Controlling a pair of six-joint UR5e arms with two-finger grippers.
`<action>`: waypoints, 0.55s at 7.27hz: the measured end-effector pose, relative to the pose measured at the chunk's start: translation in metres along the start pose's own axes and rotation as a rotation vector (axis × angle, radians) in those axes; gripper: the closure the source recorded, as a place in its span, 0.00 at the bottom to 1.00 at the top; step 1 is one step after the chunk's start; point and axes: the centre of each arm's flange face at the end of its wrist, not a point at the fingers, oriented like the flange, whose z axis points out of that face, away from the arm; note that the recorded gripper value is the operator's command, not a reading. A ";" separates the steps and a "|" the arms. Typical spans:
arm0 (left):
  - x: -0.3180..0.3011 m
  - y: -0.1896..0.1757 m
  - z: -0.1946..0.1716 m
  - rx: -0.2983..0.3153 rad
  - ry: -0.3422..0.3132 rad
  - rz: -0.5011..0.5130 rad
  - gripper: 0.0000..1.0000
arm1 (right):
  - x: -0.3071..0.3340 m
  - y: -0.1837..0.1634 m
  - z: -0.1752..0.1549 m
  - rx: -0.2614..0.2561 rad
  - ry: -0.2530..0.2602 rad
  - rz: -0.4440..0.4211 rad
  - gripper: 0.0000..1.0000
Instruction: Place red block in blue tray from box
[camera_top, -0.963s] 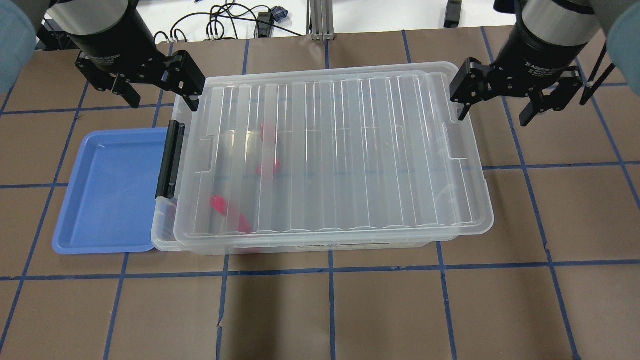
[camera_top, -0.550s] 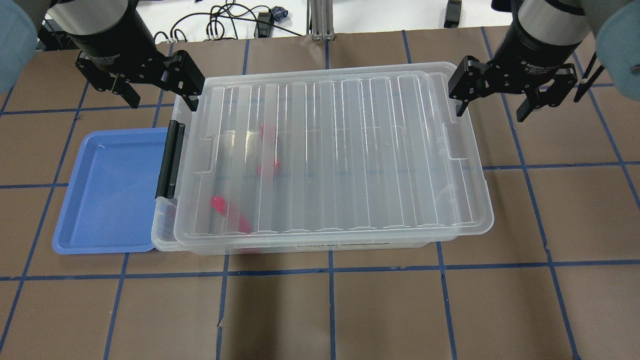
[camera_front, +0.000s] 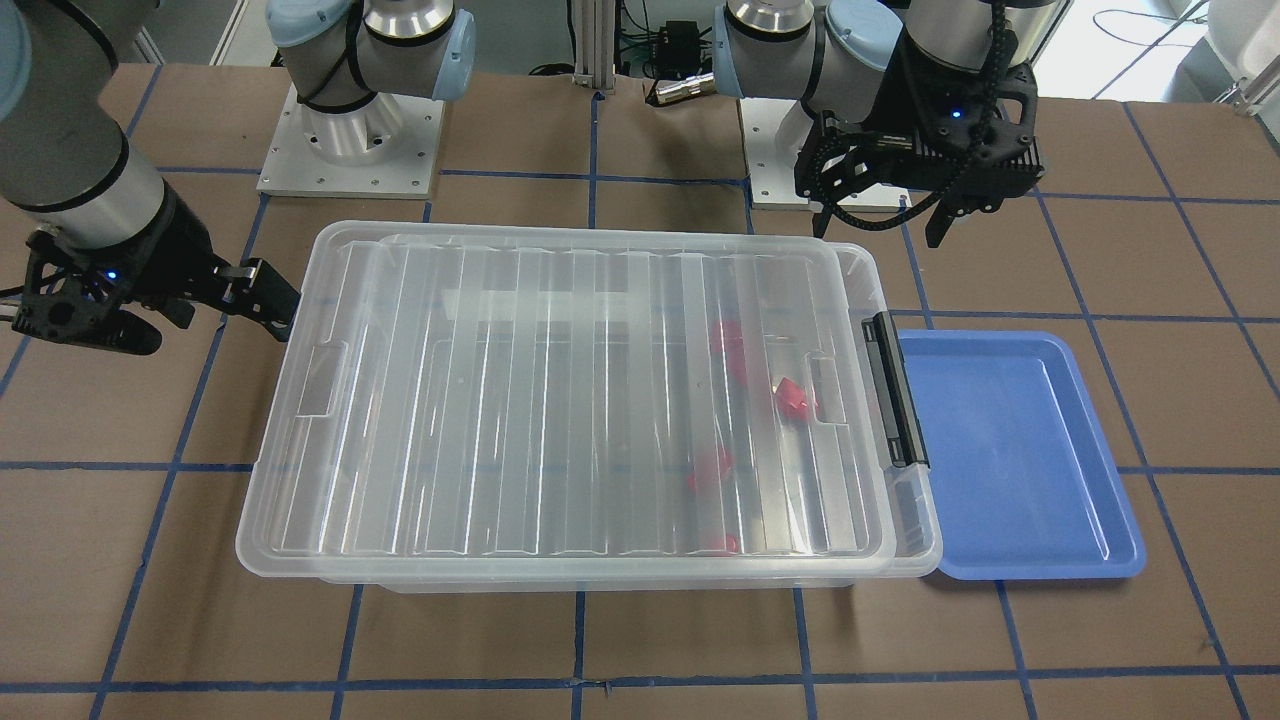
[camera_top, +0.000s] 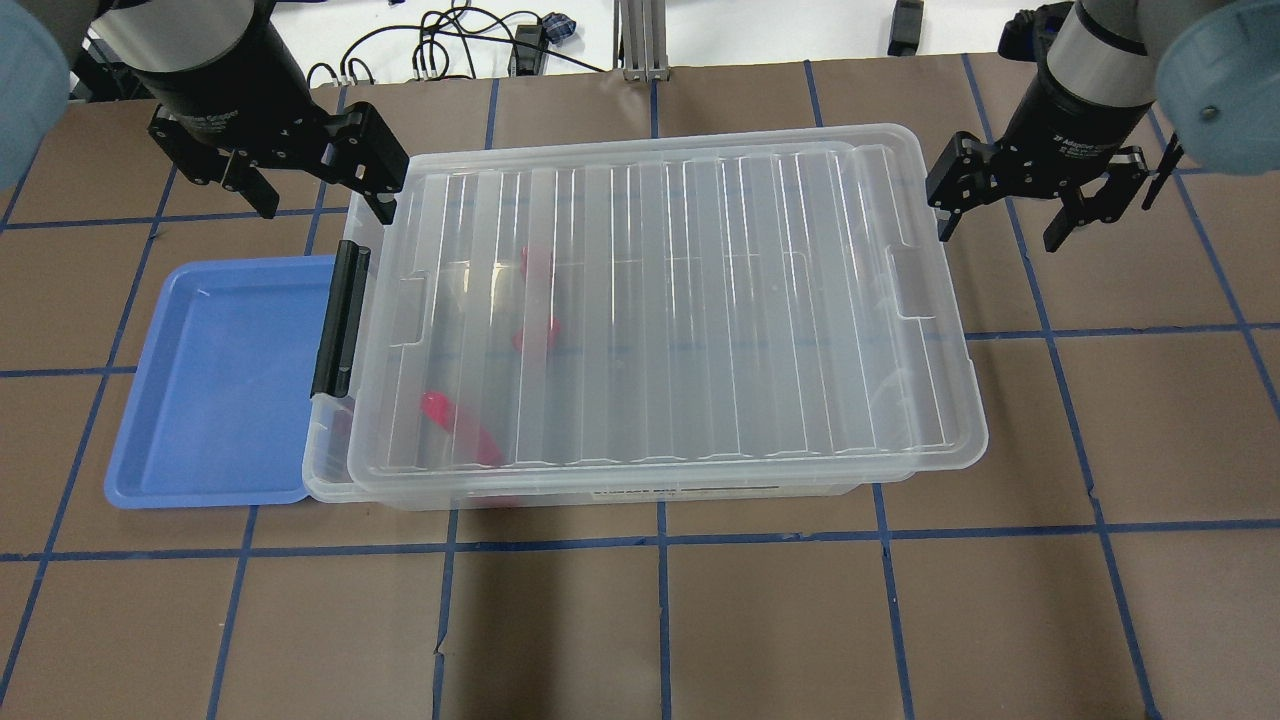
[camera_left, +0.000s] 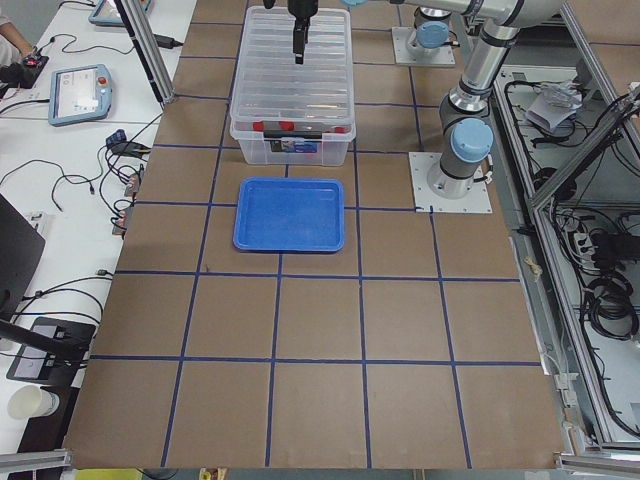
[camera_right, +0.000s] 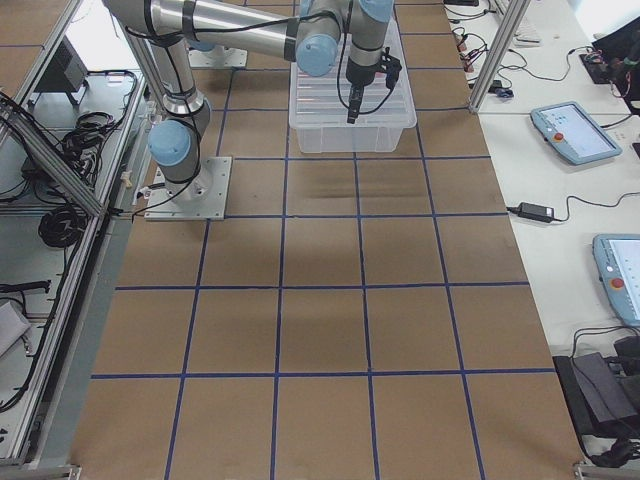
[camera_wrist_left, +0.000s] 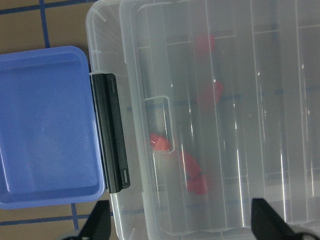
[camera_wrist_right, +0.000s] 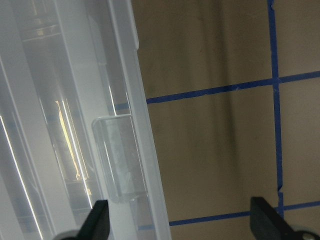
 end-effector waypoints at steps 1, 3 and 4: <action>0.000 0.000 0.001 -0.001 -0.001 0.001 0.00 | 0.001 -0.007 0.013 -0.009 -0.001 -0.009 0.00; 0.000 0.002 0.001 -0.003 -0.001 0.002 0.00 | 0.002 -0.016 0.032 -0.025 -0.007 -0.016 0.00; 0.000 0.002 0.002 -0.004 -0.001 0.002 0.00 | 0.002 -0.021 0.040 -0.031 -0.007 -0.017 0.00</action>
